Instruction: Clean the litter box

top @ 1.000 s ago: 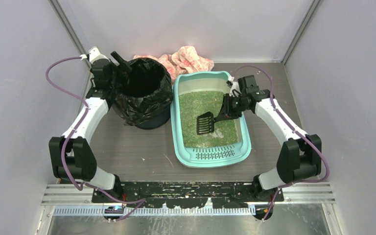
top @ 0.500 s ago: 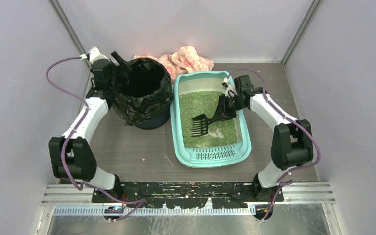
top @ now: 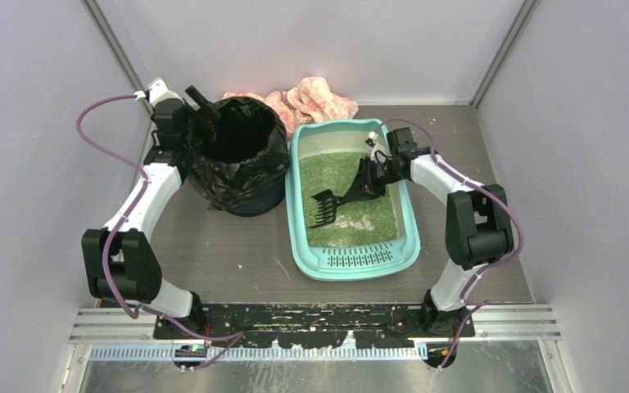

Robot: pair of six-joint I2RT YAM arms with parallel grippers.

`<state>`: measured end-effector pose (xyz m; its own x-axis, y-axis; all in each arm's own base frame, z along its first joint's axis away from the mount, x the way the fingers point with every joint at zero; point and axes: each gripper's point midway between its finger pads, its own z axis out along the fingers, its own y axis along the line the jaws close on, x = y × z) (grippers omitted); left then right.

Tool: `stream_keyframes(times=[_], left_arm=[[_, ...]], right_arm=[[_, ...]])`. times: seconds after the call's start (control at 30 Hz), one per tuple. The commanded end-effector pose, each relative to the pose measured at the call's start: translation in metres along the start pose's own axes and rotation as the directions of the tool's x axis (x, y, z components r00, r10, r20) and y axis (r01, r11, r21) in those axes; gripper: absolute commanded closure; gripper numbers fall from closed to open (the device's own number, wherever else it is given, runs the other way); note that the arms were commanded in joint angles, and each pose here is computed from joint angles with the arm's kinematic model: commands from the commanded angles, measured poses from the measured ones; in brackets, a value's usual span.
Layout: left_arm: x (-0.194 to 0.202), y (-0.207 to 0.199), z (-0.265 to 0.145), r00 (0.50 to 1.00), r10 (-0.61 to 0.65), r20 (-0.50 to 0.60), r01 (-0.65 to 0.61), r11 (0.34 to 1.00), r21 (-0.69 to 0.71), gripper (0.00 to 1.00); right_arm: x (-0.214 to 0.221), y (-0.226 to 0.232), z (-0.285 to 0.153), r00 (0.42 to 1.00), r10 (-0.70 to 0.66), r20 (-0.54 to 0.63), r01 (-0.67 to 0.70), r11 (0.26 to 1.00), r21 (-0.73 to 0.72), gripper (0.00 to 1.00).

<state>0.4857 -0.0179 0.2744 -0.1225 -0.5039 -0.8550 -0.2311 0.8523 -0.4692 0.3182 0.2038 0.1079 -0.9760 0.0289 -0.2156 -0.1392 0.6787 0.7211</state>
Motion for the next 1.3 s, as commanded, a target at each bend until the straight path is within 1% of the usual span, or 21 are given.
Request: stream_keyframes(times=[0.0,0.13,0.77,1.0,1.27], left_arm=[[0.018,0.007,0.002,0.998,0.023,-0.053,-0.024,1.000,-0.016,0.14],[0.019,0.004,0.002,0.998,0.019,-0.057,-0.020,1.000,-0.006,0.14],[0.027,0.009,0.002,0.997,0.010,-0.071,-0.011,1.000,-0.014,0.14],[0.027,0.007,0.002,0.997,0.010,-0.073,-0.011,1.000,-0.011,0.14],[0.026,0.001,0.006,0.997,0.008,-0.076,-0.008,1.000,0.002,0.14]], right_arm=[[-0.005,0.016,0.009,1.000,-0.015,0.015,0.017,0.993,-0.114,0.99],[-0.006,0.025,0.006,1.000,-0.015,0.019,0.017,0.988,-0.151,0.99],[-0.020,0.020,-0.048,0.990,0.001,0.139,0.017,0.991,-0.129,0.99],[-0.024,0.027,-0.064,0.985,-0.024,0.170,0.042,0.994,-0.100,0.99],[-0.030,0.031,-0.080,0.977,-0.031,0.211,0.054,0.993,-0.105,0.99]])
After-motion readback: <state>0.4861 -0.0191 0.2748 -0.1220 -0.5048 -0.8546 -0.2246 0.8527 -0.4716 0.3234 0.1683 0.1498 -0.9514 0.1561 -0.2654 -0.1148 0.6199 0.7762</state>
